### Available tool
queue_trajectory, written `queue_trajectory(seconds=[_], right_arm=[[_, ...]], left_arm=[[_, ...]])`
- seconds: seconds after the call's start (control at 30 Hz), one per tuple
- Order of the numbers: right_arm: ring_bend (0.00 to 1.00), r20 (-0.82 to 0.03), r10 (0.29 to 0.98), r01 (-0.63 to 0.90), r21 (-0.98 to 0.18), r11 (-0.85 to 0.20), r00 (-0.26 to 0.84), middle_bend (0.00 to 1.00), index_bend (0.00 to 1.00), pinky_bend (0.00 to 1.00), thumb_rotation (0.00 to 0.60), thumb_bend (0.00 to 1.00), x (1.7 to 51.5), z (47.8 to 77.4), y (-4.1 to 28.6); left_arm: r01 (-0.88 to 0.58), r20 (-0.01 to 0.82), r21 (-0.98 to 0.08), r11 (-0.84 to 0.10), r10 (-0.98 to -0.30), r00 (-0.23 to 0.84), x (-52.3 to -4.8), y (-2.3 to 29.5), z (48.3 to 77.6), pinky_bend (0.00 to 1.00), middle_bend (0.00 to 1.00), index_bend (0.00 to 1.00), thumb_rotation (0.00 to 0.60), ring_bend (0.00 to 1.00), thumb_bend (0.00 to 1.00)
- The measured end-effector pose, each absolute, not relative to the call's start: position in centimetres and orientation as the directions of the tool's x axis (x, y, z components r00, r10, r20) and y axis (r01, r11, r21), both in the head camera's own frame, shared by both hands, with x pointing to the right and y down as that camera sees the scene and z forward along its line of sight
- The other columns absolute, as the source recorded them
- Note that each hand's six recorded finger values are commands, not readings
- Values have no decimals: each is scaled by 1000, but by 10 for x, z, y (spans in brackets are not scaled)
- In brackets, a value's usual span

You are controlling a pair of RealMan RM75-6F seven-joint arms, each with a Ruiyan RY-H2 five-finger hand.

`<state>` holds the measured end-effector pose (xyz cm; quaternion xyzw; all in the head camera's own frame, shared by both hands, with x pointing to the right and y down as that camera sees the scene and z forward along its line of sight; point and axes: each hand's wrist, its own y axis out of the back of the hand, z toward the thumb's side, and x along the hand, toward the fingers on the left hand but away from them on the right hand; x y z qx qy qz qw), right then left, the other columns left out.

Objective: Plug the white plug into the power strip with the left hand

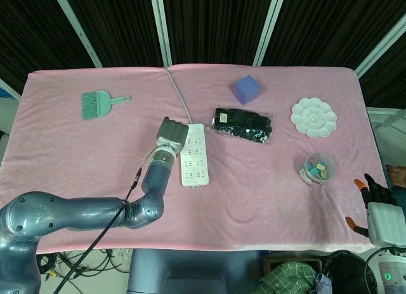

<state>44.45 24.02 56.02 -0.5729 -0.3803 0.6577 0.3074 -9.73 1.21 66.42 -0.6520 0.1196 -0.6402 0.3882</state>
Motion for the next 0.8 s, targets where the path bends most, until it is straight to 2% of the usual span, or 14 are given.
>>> queue_trajectory(seconds=[0.3, 0.8], right_arm=[[129, -521, 840, 33, -852, -522, -150, 43, 153, 135, 600, 111, 445, 560, 241], [128, -523, 837, 42, -851, -523, -162, 43, 153, 135, 600, 112, 447, 561, 240]], left_arm=[[328, 743, -662, -674, -649, 165, -98, 15, 662, 239, 668, 657, 600, 318, 651], [336, 732, -672, -660, -660, 168, -99, 9, 675, 239, 672, 663, 600, 318, 651]])
